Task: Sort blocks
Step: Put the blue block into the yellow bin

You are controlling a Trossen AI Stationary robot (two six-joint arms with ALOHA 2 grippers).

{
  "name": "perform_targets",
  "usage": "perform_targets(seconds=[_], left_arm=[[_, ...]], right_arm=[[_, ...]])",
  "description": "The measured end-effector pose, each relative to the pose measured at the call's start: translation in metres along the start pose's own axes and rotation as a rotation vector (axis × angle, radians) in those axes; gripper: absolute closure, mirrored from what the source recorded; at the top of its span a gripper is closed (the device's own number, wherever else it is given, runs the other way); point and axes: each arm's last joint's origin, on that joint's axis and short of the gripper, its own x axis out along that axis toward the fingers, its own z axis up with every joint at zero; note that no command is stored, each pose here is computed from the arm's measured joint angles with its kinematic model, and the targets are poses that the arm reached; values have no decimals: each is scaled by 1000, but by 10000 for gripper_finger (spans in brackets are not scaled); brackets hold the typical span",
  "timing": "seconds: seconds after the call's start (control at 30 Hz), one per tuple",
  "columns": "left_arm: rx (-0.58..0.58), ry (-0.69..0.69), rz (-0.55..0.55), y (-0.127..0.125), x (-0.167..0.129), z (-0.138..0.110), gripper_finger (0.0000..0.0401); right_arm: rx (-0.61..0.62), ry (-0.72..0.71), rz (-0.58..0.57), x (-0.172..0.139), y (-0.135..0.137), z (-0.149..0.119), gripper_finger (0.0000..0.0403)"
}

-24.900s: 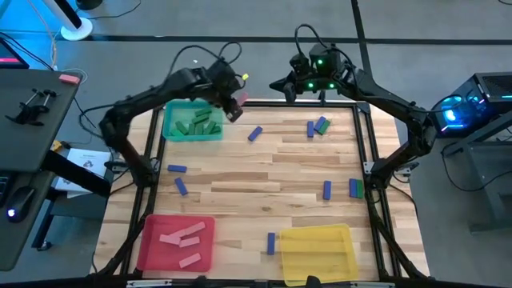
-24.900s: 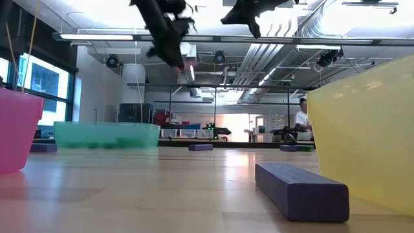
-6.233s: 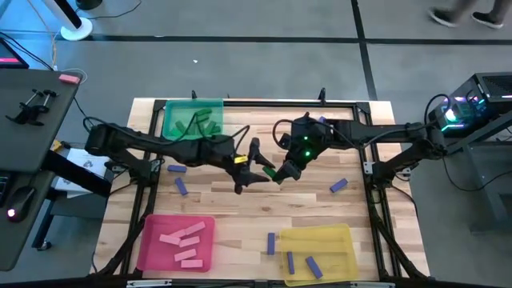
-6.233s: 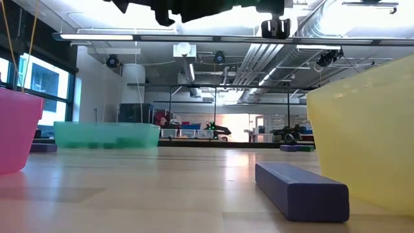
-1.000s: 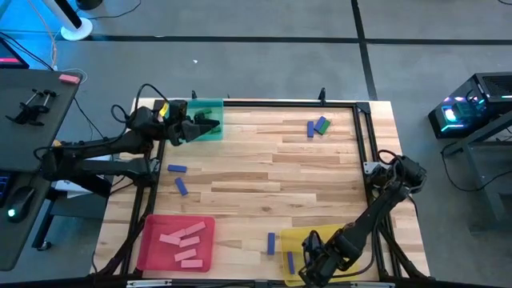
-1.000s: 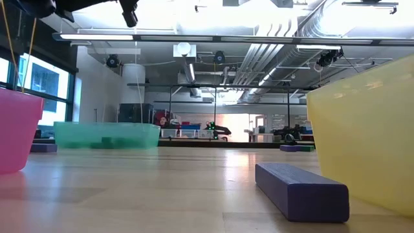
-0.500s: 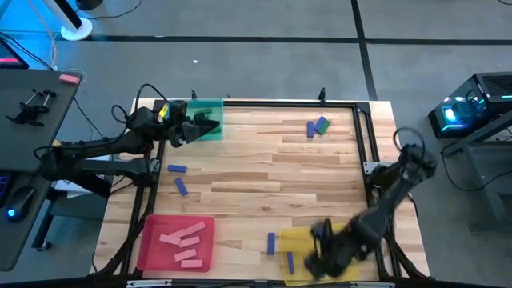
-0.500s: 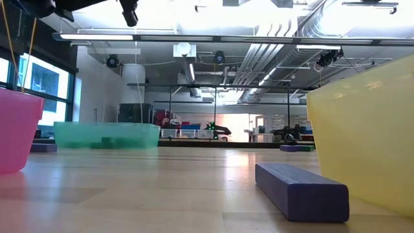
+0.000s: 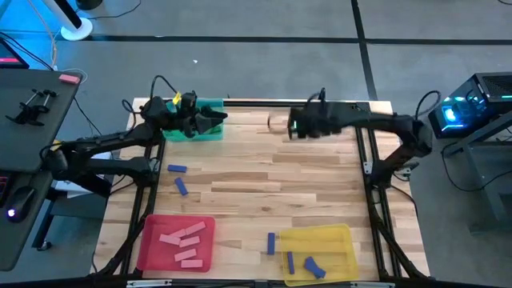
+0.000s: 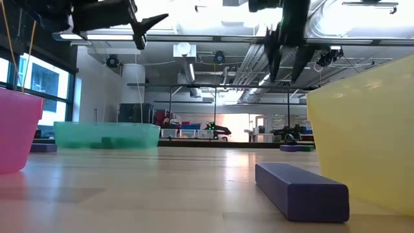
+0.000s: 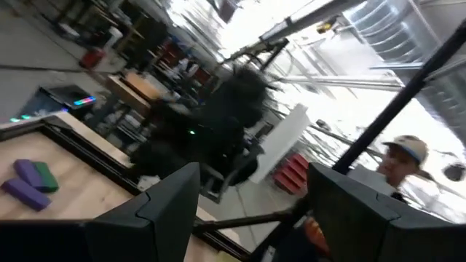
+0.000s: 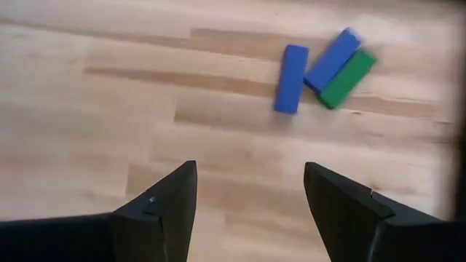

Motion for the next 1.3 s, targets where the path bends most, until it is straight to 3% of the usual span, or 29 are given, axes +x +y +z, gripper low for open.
perform_targets(seconds=[0.13, 0.2, 0.3, 0.53, 0.77, 0.93, 1.07, 1.3], left_arm=[[-30, 45, -35, 9, -1, 11, 160], [-7, 56, -60, 9, -2, 19, 160], [24, 54, -62, 10, -5, 27, 160], [67, 36, -36, 15, -10, 33, 160], [63, 32, -27, 17, -10, 33, 160], [42, 32, -27, 17, -10, 33, 160], [42, 32, -28, 17, -10, 33, 160], [47, 32, -28, 17, -10, 33, 160]], right_arm=[[118, 154, 144, 66, -28, 45, 183], [185, 219, 195, 91, -42, 50, 183], [221, 258, 155, 112, -56, 42, 183], [249, 210, 22, 133, -68, 30, 183], [223, 202, 24, 164, -57, 26, 183], [239, 184, -53, 169, -58, 24, 183], [213, 157, -29, 170, -55, 27, 183], [204, 224, -38, 188, -51, 22, 224]])
